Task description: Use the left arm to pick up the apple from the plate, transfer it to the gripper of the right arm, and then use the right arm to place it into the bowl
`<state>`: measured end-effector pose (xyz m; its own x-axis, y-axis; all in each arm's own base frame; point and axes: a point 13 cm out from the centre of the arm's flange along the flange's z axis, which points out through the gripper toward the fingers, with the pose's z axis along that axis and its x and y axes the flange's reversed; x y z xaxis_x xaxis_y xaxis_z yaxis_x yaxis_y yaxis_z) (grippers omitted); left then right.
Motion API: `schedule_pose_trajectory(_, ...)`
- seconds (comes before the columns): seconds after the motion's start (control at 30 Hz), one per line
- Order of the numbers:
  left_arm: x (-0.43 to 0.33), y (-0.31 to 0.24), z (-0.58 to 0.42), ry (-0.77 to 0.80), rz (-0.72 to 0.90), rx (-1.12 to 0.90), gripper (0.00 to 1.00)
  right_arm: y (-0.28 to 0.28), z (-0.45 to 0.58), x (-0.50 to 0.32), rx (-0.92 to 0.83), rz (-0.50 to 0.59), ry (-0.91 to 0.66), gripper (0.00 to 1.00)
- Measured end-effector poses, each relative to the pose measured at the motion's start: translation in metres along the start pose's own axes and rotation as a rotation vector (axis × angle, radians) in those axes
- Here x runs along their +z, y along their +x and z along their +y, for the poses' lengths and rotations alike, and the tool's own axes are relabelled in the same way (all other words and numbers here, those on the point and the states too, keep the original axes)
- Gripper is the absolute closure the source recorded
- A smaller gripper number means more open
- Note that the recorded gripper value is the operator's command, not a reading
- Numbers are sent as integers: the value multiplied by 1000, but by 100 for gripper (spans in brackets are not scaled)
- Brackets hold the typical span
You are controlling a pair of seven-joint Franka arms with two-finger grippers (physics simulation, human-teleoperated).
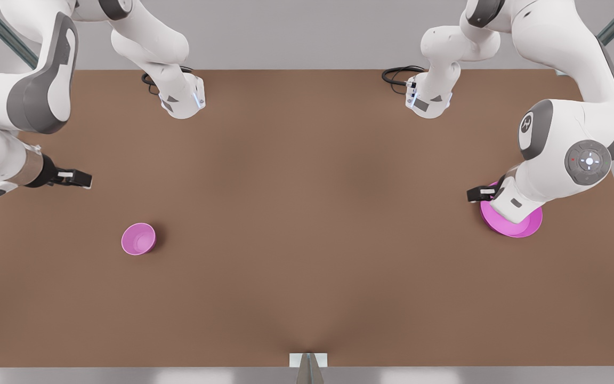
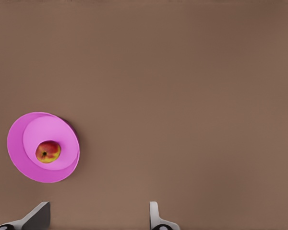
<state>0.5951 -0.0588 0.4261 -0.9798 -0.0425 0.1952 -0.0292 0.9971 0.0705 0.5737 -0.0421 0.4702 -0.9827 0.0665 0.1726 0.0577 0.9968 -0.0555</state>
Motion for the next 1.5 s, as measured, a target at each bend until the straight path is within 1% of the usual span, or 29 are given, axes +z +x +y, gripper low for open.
schedule_pose_trajectory(0.07,7,-4,0,-3,9,3,0,-2,1,-1,-5,-10,-2,0)
schedule_pose_trajectory(0.1,27,-16,11,-6,34,-10,0,-3,1,-1,-7,-14,-2,0)
schedule_pose_trajectory(0.17,86,-46,96,17,88,-122,0,-4,2,1,-11,-14,-3,0)
schedule_pose_trajectory(0.27,156,-64,193,45,107,-213,0,-5,5,8,-20,-11,-11,0)
schedule_pose_trajectory(0.33,187,-57,223,53,110,-215,0,-7,8,13,-22,-10,-25,0)
schedule_pose_trajectory(0.43,240,-33,230,50,115,-174,0,-9,11,17,-26,-11,-38,0)
schedule_pose_trajectory(0.5,279,-23,240,49,102,-157,0,-10,12,19,-28,-13,-42,0)
schedule_pose_trajectory(0.6,318,-14,247,49,68,-129,0,-11,14,21,-32,-11,-45,0)
schedule_pose_trajectory(0.77,335,-9,241,46,8,-67,0,-11,16,24,-37,-10,-48,0)
schedule_pose_trajectory(1.13,393,23,252,53,5,-18,0,-11,16,26,-43,-7,-49,0)
schedule_pose_trajectory(1.5,418,36,245,58,12,30,0,-10,16,30,-46,1,-51,0)
